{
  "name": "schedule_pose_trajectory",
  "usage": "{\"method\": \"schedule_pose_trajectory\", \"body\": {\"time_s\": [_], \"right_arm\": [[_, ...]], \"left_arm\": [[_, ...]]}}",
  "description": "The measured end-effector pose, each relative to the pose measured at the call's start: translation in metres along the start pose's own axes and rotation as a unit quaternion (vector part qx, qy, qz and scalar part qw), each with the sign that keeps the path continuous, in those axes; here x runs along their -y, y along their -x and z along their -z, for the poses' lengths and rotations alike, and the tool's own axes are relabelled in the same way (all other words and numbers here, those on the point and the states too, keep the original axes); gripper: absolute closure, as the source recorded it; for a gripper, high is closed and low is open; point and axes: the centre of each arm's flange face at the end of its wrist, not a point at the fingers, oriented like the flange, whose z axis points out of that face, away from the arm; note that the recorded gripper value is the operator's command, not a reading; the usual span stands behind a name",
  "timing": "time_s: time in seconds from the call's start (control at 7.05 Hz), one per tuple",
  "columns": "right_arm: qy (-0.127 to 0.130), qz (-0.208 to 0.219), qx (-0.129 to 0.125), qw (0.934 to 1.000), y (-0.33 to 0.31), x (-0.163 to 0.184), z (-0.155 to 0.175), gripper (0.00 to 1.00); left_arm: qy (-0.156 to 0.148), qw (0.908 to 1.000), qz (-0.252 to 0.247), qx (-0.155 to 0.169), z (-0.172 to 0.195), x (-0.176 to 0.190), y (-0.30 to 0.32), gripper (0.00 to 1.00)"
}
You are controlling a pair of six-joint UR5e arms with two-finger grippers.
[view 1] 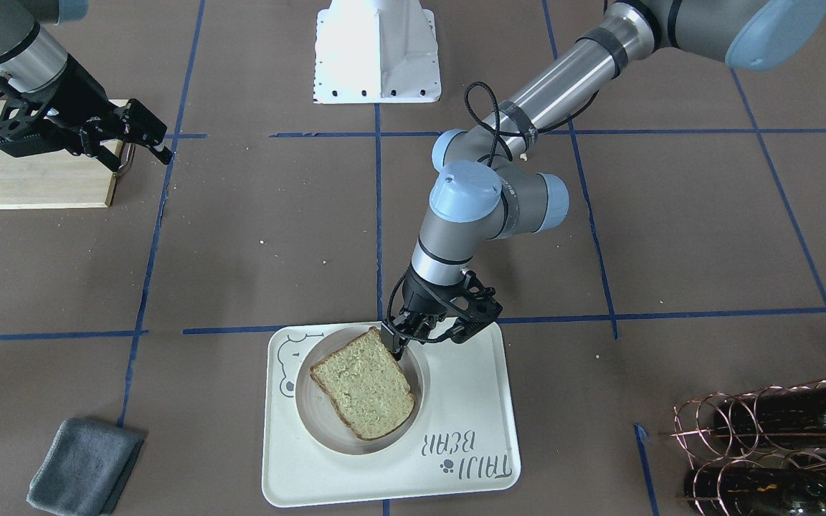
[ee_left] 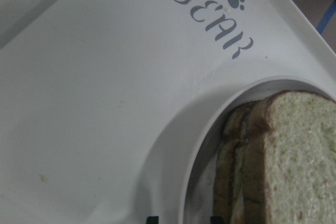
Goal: Make sandwich and place on tray
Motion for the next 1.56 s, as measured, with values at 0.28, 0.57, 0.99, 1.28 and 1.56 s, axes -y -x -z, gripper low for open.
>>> {"method": "schedule_pose_trajectory", "body": {"time_s": [0.28,0.57,0.99,1.28,1.56], "right_arm": [[-0.005,-0.009,-0.003,0.9999,-0.007,0.007,0.006,0.00],[-0.012,-0.006,-0.020,0.9997,-0.066,0.029,0.037,0.00],[0.004,0.083,-0.077,0.9936,-0.226,0.052,0.074,0.00],[0.034,0.120,-0.105,0.9867,-0.299,0.065,0.109,0.00],[0.057,0.134,-0.116,0.9824,-0.312,0.084,0.138,0.00]], "left_arm": [[0.007,0.9995,-0.024,-0.020,0.067,0.004,0.047,0.42],[0.022,0.9870,-0.159,-0.016,0.140,0.011,0.124,0.42],[0.048,0.9316,-0.358,0.037,0.217,0.098,0.264,0.37],[0.056,0.8852,-0.457,0.067,0.289,0.201,0.355,0.37],[0.064,0.8610,-0.497,0.085,0.367,0.280,0.452,0.37]]}}
